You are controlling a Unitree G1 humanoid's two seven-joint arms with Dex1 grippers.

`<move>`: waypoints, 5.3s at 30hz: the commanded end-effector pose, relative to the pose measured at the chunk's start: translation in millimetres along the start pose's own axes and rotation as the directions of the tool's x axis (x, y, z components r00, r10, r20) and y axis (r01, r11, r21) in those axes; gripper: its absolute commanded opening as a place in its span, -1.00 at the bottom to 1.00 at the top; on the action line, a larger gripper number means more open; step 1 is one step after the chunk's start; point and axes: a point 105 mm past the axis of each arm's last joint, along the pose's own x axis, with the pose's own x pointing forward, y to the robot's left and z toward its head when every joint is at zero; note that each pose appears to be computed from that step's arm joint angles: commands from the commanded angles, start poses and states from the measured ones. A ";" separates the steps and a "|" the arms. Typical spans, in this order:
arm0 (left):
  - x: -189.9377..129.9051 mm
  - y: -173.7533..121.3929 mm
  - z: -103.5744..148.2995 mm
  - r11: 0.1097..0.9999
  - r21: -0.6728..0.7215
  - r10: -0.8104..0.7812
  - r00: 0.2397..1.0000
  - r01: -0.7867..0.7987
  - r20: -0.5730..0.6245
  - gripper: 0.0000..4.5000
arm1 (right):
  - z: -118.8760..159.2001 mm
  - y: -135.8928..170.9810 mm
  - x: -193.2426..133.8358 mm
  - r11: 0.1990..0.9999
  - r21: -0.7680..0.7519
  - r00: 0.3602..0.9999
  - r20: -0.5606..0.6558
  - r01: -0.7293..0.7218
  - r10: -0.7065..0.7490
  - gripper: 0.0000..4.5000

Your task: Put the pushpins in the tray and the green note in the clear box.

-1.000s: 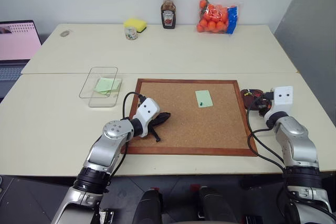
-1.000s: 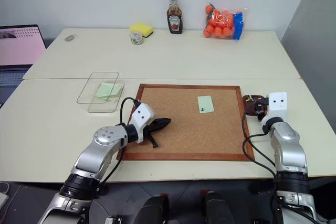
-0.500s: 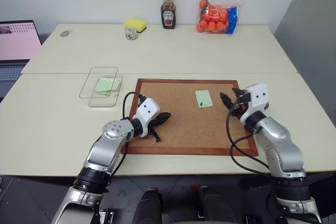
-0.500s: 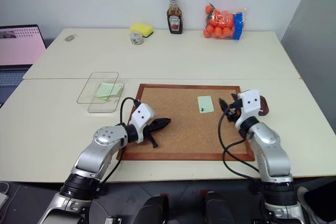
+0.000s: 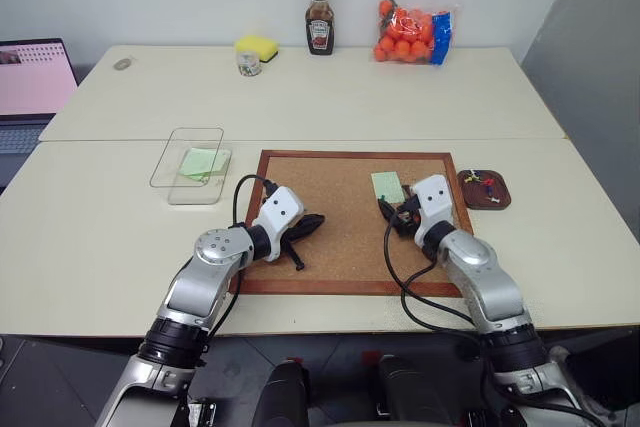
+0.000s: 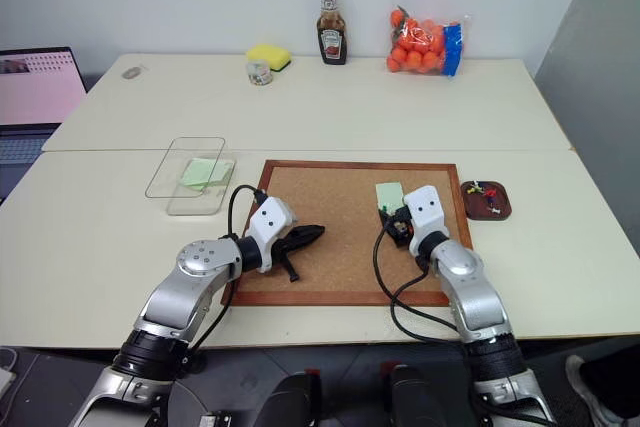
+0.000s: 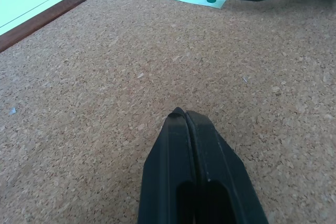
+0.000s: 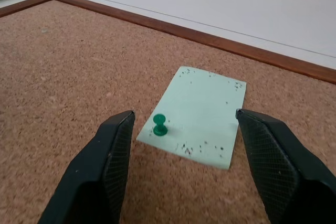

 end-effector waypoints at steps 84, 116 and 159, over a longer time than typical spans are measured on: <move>37.7 22.3 104.7 0.929 0.355 -0.213 0.932 0.101 0.294 1.00 | 99.2 45.2 -30.6 0.943 -0.062 0.905 0.269 -0.326 0.330 -1.00; 47.7 26.4 95.6 0.880 0.474 -0.192 0.935 0.029 0.299 -1.00 | 109.8 41.4 -30.2 0.936 0.102 0.907 0.303 -0.337 0.294 -1.00; 17.0 13.0 79.8 0.921 0.373 -0.228 0.932 0.112 0.282 -1.00 | 38.6 -97.8 -94.9 0.935 -0.018 0.934 0.040 0.355 -0.354 -1.00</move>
